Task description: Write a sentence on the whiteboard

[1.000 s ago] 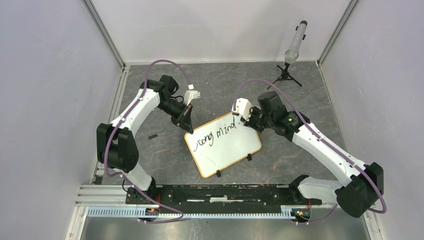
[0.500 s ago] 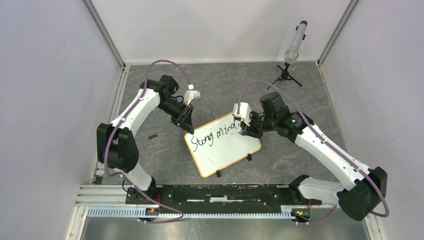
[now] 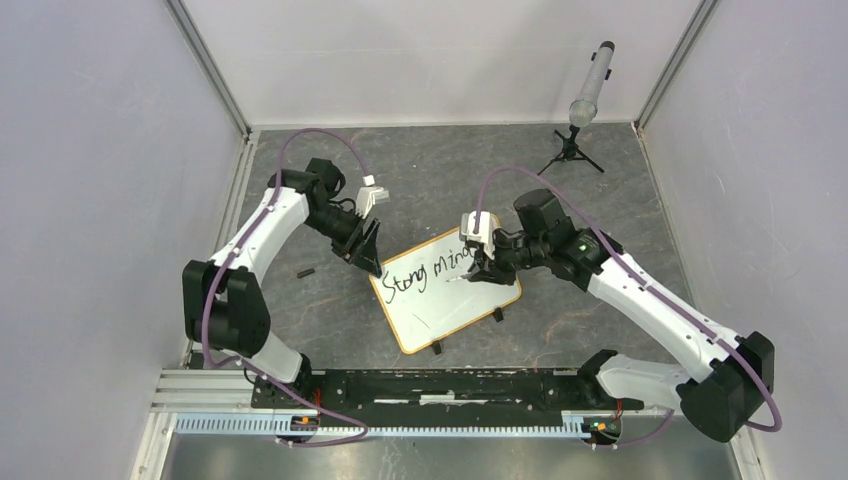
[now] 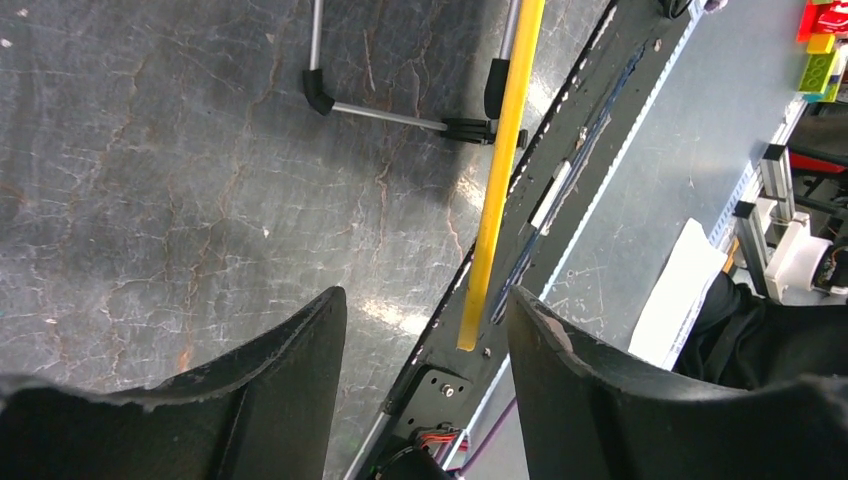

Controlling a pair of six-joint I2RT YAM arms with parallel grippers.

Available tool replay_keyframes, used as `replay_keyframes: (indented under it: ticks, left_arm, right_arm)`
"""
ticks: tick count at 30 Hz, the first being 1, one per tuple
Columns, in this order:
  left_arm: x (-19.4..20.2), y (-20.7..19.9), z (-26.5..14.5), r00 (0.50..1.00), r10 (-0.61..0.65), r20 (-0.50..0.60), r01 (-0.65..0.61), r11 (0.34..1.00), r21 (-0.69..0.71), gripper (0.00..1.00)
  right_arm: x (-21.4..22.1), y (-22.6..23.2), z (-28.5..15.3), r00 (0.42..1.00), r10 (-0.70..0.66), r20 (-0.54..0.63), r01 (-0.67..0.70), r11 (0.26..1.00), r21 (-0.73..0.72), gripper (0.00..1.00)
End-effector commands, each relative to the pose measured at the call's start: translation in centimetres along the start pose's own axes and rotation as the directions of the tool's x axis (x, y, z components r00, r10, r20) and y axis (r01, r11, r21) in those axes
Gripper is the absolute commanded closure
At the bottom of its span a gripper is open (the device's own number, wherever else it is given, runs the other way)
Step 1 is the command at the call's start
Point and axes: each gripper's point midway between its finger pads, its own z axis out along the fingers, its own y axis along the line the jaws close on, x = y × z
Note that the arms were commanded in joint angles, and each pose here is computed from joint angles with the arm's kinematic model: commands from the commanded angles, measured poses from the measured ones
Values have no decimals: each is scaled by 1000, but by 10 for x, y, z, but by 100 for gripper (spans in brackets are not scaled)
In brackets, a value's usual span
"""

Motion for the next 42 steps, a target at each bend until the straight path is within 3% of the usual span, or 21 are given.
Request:
replay_keyframes:
  ticks: [1, 12, 20, 33, 42]
  left_arm:
    - [-3, -7, -1, 999, 35, 34, -36, 999, 23, 35]
    - [-6, -8, 6, 1000, 26, 16, -27, 998, 54, 56]
    - [-7, -9, 11, 999, 33, -5, -33, 998, 59, 64]
    - [-11, -7, 13, 1000, 23, -7, -22, 998, 60, 97]
    - [-9, -7, 13, 1000, 22, -12, -21, 998, 58, 98]
  right_arm:
    - [-13, 7, 6, 998, -17, 58, 18, 1000, -12, 100]
    - [-23, 34, 39, 993, -116, 34, 118, 991, -60, 100]
    - [-29, 45, 54, 986, -160, 39, 162, 984, -69, 100]
    - [-11, 68, 85, 976, -215, 12, 216, 975, -54, 100]
    - [-18, 74, 93, 973, -229, 21, 229, 972, -46, 100]
